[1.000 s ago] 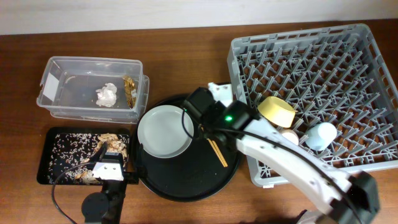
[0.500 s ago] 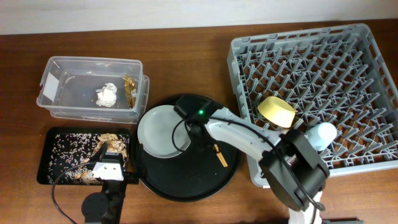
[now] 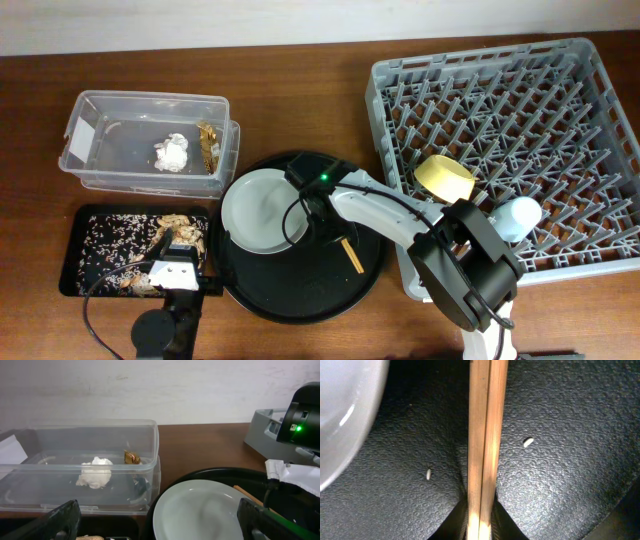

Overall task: Sort waste into correct bins and load items into the dishwasher rack
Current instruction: 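Grasp the wooden chopsticks with the right gripper, then place the chopsticks into the dish rack with the right gripper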

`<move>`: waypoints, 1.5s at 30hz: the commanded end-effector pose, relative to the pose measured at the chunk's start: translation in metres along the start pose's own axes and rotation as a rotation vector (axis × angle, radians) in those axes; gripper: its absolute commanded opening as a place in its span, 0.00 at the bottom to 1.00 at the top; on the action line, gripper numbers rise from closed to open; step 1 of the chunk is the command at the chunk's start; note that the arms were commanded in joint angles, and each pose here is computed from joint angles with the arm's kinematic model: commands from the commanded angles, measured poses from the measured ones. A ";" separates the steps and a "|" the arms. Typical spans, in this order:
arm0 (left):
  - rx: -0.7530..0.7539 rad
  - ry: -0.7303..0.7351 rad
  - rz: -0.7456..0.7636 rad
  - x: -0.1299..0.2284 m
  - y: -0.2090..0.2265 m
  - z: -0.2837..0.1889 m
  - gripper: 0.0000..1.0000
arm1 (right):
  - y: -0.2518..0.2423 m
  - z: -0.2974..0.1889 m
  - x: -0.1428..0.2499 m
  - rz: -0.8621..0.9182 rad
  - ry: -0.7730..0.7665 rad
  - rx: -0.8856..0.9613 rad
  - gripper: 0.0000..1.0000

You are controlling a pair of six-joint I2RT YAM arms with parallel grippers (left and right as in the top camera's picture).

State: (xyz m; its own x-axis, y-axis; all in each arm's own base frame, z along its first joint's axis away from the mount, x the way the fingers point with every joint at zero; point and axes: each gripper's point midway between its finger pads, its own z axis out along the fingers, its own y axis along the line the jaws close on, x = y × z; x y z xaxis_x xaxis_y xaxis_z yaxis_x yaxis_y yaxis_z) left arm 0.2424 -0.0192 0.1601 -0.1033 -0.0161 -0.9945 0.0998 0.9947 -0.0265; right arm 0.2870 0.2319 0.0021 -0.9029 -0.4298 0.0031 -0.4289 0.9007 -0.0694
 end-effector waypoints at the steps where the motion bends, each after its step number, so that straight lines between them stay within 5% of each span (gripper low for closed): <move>1: 0.004 0.002 0.011 0.003 0.000 0.000 0.99 | -0.015 0.001 0.002 0.044 0.006 0.050 0.25; 6: 0.004 0.002 0.011 0.003 0.000 0.000 0.99 | -0.022 -0.042 -0.013 0.067 -0.125 0.026 0.40; 18: 0.004 0.002 0.011 0.003 0.000 0.000 0.99 | -0.018 0.007 0.002 -0.006 -0.052 -0.059 0.39; 22: 0.004 0.002 0.011 0.003 0.000 0.000 0.99 | -0.027 0.021 0.012 0.017 -0.034 -0.053 0.29; 26: 0.004 0.002 0.011 0.003 0.000 0.000 0.99 | -0.032 0.017 0.015 0.029 -0.019 -0.054 0.04; 30: 0.004 0.002 0.011 0.003 0.000 0.000 0.99 | -0.034 -0.034 -0.001 0.051 -0.108 -0.065 0.04; 37: 0.004 0.002 0.011 0.003 0.000 0.000 0.99 | -0.100 -0.181 -0.023 0.271 -0.495 0.010 0.04; 45: 0.004 0.002 0.011 0.003 0.000 0.000 0.99 | -0.172 -0.118 -0.015 0.328 -0.318 0.156 0.04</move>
State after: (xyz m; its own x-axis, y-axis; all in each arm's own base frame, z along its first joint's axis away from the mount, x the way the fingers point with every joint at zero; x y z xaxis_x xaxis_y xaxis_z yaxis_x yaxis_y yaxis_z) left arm 0.2424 -0.0192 0.1601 -0.1033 -0.0161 -0.9945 0.0998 0.9947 -0.0265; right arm 0.3682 0.1100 0.1660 -0.8891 -0.1300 -0.4389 -0.0928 0.9901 -0.1052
